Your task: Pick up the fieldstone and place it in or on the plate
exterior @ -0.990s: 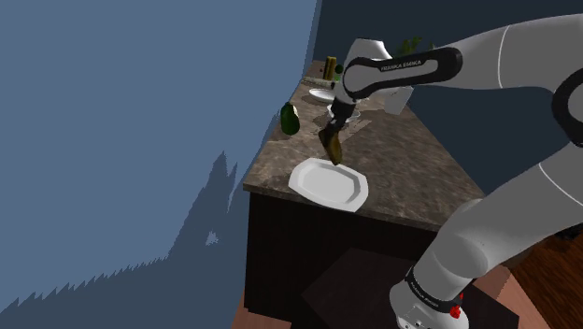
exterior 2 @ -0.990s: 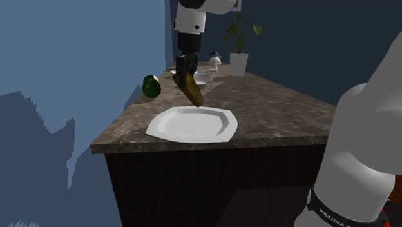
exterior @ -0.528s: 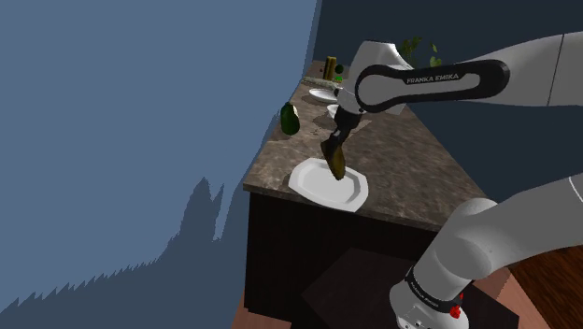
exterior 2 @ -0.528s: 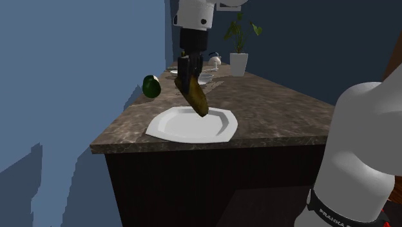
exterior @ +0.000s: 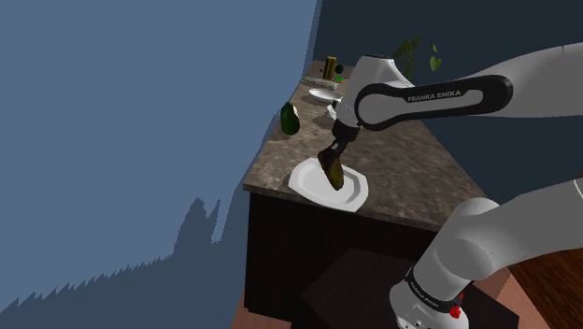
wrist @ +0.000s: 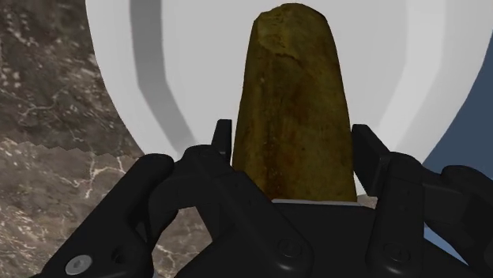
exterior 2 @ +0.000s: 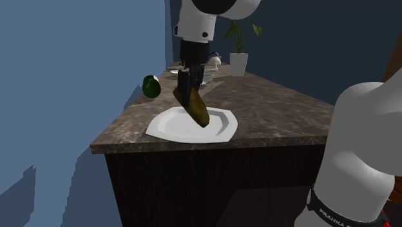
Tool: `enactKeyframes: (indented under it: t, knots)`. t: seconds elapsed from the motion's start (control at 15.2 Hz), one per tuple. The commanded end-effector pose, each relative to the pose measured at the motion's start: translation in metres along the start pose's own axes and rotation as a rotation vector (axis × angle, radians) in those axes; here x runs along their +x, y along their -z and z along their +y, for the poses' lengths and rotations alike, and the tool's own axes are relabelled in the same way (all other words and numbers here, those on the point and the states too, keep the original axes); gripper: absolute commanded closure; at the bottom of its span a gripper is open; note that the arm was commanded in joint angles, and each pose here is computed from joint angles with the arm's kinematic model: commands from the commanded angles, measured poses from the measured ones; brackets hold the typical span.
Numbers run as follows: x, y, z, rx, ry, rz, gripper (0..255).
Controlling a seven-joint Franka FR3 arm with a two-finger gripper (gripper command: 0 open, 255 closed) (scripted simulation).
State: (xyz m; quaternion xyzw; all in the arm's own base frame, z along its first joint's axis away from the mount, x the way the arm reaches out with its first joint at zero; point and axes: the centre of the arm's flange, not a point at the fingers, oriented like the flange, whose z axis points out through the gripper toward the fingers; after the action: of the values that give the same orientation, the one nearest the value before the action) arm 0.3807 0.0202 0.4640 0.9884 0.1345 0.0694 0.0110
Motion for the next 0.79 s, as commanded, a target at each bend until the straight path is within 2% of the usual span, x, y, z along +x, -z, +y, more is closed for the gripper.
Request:
enactKeyframes:
  t: [0.0,0.4,0.73]
  knots:
    - [-0.003,-0.013,-0.001,0.002,-0.001,-0.011,255]
    - [-0.007,-0.048,-0.002,0.002,-0.001,-0.011,255]
    - [-0.007,-0.048,-0.002,0.002,-0.001,-0.011,255]
